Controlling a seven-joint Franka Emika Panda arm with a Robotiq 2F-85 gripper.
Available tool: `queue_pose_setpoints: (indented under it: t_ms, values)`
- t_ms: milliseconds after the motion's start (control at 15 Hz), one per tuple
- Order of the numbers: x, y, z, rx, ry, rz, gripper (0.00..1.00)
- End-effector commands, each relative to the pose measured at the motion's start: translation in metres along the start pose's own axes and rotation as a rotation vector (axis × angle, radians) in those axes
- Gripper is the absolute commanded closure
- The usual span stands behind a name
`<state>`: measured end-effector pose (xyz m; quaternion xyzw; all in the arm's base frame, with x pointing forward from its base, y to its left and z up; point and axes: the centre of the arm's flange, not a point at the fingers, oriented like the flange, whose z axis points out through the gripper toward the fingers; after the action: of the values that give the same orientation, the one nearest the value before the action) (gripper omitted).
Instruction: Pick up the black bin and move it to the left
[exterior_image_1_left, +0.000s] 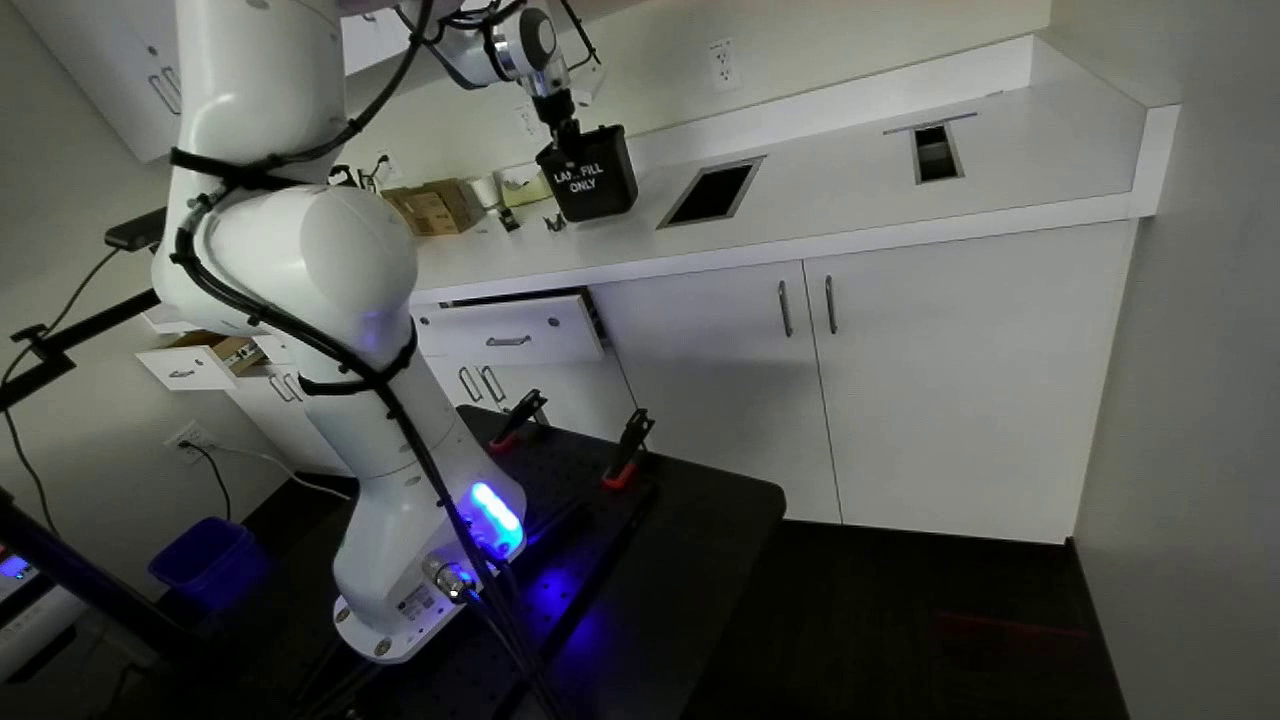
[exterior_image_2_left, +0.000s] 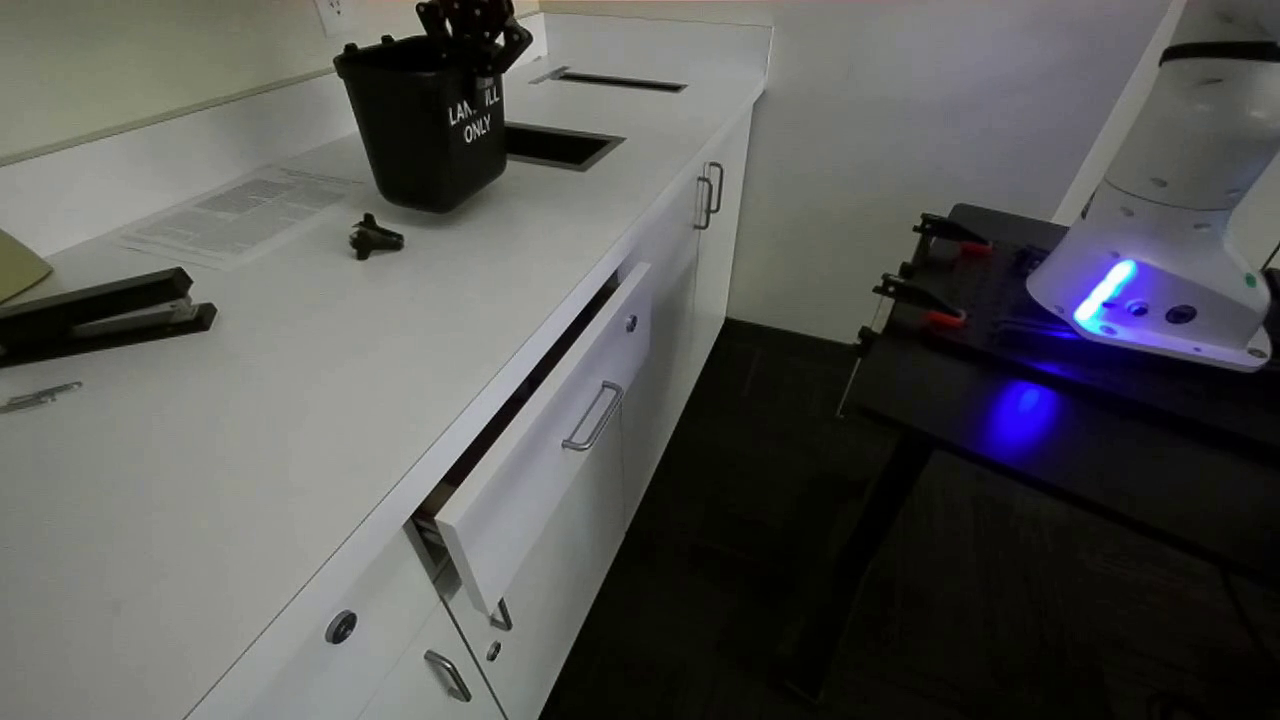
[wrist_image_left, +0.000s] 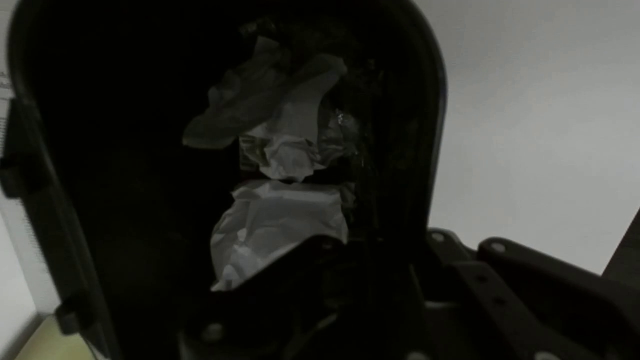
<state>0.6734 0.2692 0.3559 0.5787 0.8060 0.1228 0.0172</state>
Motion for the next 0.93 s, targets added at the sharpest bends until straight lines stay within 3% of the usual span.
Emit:
queue_pose_setpoints:
  t_ms: [0, 133, 200, 333, 400, 733, 867]
  values:
    - [0.009, 0.016, -0.002, 0.017, -0.054, 0.018, 0.98]
    - [0.012, 0.017, 0.0, 0.03, -0.081, 0.019, 0.91]
    - [0.014, 0.016, 0.001, 0.036, -0.088, 0.019, 0.69]
    - [0.018, 0.016, -0.003, 0.045, -0.099, 0.017, 0.65]
    - [0.02, 0.015, -0.008, 0.041, -0.105, 0.011, 0.57]
    - [0.036, 0.005, -0.066, -0.025, -0.157, -0.02, 0.21]
    - [0.048, -0.003, -0.099, -0.012, -0.146, -0.046, 0.05]
